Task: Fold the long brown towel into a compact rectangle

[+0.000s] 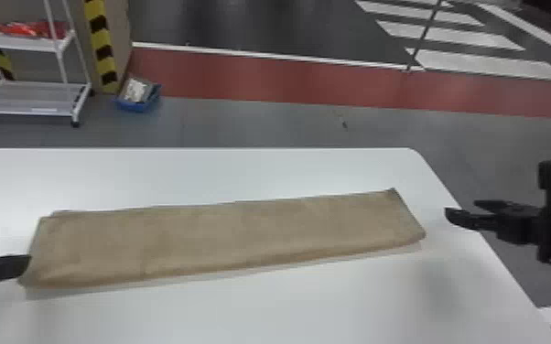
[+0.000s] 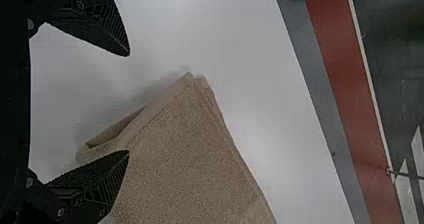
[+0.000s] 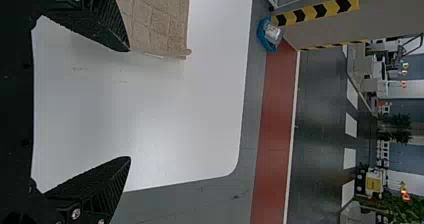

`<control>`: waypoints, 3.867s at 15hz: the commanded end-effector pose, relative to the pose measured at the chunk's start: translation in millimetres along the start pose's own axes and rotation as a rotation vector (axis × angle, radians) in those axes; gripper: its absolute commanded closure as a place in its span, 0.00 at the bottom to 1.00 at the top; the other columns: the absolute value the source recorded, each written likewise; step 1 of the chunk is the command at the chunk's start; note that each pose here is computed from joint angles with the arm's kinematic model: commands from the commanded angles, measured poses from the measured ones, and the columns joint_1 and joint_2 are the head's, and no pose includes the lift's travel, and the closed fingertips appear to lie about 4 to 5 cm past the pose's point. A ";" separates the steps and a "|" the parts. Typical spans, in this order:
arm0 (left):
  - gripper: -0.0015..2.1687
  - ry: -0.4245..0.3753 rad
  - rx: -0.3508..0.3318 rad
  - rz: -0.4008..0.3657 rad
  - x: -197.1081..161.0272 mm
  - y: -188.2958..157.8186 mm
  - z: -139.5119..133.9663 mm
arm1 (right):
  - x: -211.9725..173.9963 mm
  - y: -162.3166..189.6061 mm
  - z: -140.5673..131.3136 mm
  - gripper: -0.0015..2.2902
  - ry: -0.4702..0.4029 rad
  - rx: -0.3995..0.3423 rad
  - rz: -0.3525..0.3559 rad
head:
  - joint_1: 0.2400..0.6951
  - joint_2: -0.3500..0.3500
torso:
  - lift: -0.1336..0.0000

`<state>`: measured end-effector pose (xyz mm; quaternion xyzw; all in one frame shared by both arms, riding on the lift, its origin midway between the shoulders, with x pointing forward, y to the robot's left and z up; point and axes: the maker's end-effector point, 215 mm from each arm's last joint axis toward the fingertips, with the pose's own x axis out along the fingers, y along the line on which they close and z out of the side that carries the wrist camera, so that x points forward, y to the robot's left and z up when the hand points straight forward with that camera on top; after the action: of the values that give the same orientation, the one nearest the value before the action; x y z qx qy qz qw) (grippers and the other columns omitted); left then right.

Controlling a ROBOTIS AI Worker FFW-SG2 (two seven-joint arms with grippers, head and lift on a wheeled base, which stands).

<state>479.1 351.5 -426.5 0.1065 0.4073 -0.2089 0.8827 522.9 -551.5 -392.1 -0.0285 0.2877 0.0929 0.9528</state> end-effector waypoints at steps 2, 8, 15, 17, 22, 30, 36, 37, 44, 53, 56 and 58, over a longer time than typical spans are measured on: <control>0.10 0.006 -0.064 -0.020 7.1 -12.3 2.4 | 0.6 -0.8 -0.4 0.05 0.001 -0.003 -0.005 | 1.00 0.19 | 0.07; 0.10 0.041 -0.165 0.017 20.0 -18.6 12.3 | -1.6 -3.7 -4.0 0.05 0.007 -0.012 -0.012 | 1.00 0.16 | 0.07; 0.11 0.129 -0.290 0.026 34.7 -14.8 -4.0 | 0.1 -5.7 -6.6 0.05 0.004 -0.026 -0.010 | 1.00 0.15 | 0.07; 0.13 0.139 -0.298 0.019 38.1 -14.8 -6.8 | 2.0 -5.3 -7.5 0.05 0.004 -0.027 -0.008 | 1.00 0.15 | 0.07; 0.63 0.130 -0.315 -0.043 41.4 -23.7 -2.0 | 4.0 -9.4 -9.5 0.05 0.007 -0.025 -0.018 | 1.00 0.14 | 0.07; 0.99 0.036 -0.300 -0.125 11.4 -30.8 25.2 | 8.8 -9.6 -8.2 0.05 0.004 -0.042 -0.016 | 1.00 0.11 | 0.07; 0.99 -0.067 -0.332 -0.173 -44.5 -42.2 50.0 | 16.0 -4.4 -10.0 0.05 0.010 -0.041 -0.010 | 1.00 0.13 | 0.07; 0.99 -0.094 -0.320 -0.161 -55.5 -42.2 61.8 | 16.9 -2.5 -10.2 0.05 0.009 -0.037 -0.006 | 1.00 0.12 | 0.07; 0.99 -0.198 -0.236 -0.219 -93.7 -89.0 124.3 | 11.0 -4.3 -13.2 0.05 0.011 -0.028 -0.009 | 1.00 0.10 | 0.07; 0.99 -0.285 -0.066 -0.327 -83.2 -197.9 202.1 | -1.8 -6.1 -15.6 0.05 0.020 -0.028 -0.016 | 1.00 0.00 | 0.07; 0.99 -0.312 -0.002 -0.373 -77.2 -254.6 234.5 | -9.9 -13.1 -19.2 0.05 0.018 -0.024 -0.029 | 1.00 0.00 | 0.07; 0.99 -0.301 0.039 -0.381 -68.4 -282.3 245.3 | -10.9 -13.3 -22.6 0.05 0.022 -0.018 -0.029 | 0.98 0.00 | 0.07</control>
<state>479.4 57.9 -220.4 0.0026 0.2775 -0.3765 0.8839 507.0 -567.1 -403.1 -0.0443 0.2951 0.0830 0.9508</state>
